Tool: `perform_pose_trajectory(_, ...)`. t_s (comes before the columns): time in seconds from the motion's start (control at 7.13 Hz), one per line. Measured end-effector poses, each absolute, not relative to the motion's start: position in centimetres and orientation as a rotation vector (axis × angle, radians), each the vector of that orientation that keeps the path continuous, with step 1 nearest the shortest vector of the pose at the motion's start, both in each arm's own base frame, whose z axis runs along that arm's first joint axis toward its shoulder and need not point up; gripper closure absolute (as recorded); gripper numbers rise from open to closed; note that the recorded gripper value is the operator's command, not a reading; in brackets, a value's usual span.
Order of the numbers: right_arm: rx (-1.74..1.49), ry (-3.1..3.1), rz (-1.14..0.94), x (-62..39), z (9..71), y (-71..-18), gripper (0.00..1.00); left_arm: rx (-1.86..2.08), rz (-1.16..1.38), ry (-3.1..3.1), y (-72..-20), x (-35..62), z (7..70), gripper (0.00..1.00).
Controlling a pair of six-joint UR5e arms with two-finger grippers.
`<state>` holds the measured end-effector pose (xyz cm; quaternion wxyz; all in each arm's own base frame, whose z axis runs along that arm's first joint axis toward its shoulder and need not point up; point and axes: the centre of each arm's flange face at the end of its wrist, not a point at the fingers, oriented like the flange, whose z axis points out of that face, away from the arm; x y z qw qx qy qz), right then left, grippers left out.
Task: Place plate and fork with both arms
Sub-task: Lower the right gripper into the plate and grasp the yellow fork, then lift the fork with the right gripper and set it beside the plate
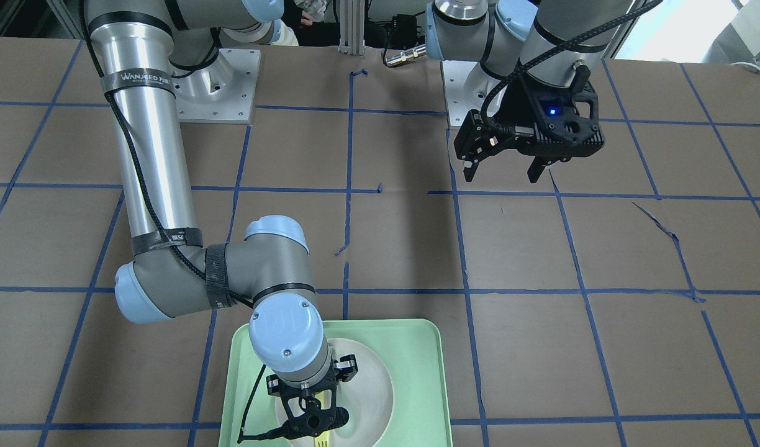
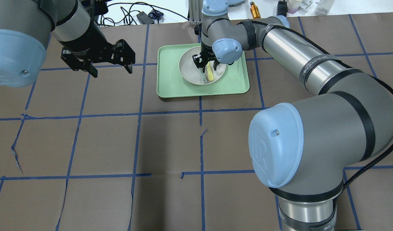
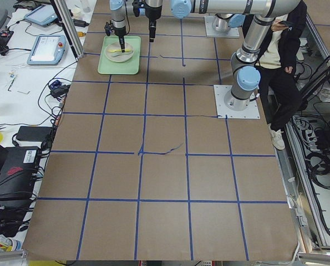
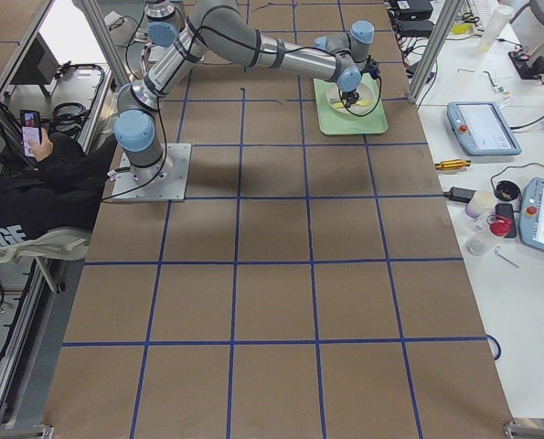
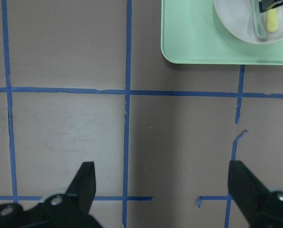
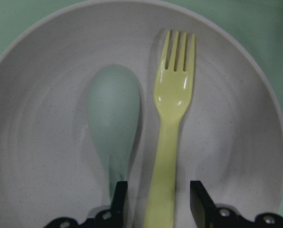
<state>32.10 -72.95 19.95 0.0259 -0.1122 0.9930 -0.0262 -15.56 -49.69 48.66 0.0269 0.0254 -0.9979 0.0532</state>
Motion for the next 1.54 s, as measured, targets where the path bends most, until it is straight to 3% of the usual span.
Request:
perform_pose_trajectory(0.28,-0.342,3.067,-0.095,32.2,20.3,-73.2,0.56,0.077,0.164,-3.083,-49.7,-15.6,48.7,0.0)
perform_pose_trajectory(0.84,-0.331,3.068,-0.093,31.8,20.0,-73.5,0.57,0.079,0.166,-3.082,-49.7,-15.6,48.7,0.0)
perform_pose_trajectory(1.12,-0.328,3.07,-0.074,31.7,19.1,-73.4,0.86,0.078,0.165,-3.083,-49.7,-15.6,48.7,0.0)
perform_pose_trajectory(1.26,-0.325,3.071,-0.069,31.7,18.9,-73.4,0.95,0.078,0.164,-3.082,-49.7,-15.6,48.7,0.0)
perform_pose_trajectory(1.54,-0.303,3.073,-0.075,31.7,19.1,-73.4,0.97,0.08,0.164,-3.082,-49.7,-15.6,48.7,0.0)
